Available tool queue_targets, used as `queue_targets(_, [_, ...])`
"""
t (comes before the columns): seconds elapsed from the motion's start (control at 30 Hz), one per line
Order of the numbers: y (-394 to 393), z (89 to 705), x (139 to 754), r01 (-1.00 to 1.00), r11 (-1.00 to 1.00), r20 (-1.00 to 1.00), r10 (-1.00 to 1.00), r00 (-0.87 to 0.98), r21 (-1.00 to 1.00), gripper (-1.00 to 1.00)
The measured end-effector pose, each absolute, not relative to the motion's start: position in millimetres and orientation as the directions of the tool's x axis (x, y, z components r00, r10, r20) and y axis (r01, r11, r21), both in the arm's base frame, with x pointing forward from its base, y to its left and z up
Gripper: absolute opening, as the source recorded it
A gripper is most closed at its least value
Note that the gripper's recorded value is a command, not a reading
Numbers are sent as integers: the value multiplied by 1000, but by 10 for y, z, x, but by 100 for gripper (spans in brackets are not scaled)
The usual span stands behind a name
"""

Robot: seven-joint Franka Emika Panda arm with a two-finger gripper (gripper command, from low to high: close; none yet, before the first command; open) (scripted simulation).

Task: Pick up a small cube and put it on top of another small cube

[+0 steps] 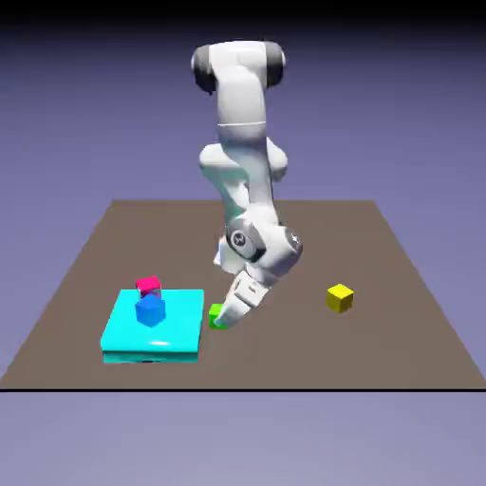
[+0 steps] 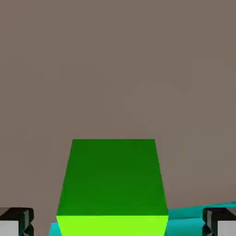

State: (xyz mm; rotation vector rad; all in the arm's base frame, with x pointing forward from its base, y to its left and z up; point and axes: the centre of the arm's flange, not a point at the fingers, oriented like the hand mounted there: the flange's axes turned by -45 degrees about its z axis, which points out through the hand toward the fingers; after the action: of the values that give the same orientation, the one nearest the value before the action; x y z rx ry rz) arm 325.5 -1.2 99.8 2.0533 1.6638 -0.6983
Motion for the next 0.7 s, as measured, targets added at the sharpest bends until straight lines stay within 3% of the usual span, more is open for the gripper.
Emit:
queue_targets(0.3, [377,1609,3362,975,-222,-611,771,181,8,-100])
queue_targets(0.5, [1370,1758,3557,940,-336,-606,734,306,67,-100])
queue_targets(0.7, [2517,1934,3325,899,-434,-596,708,379,57,-100])
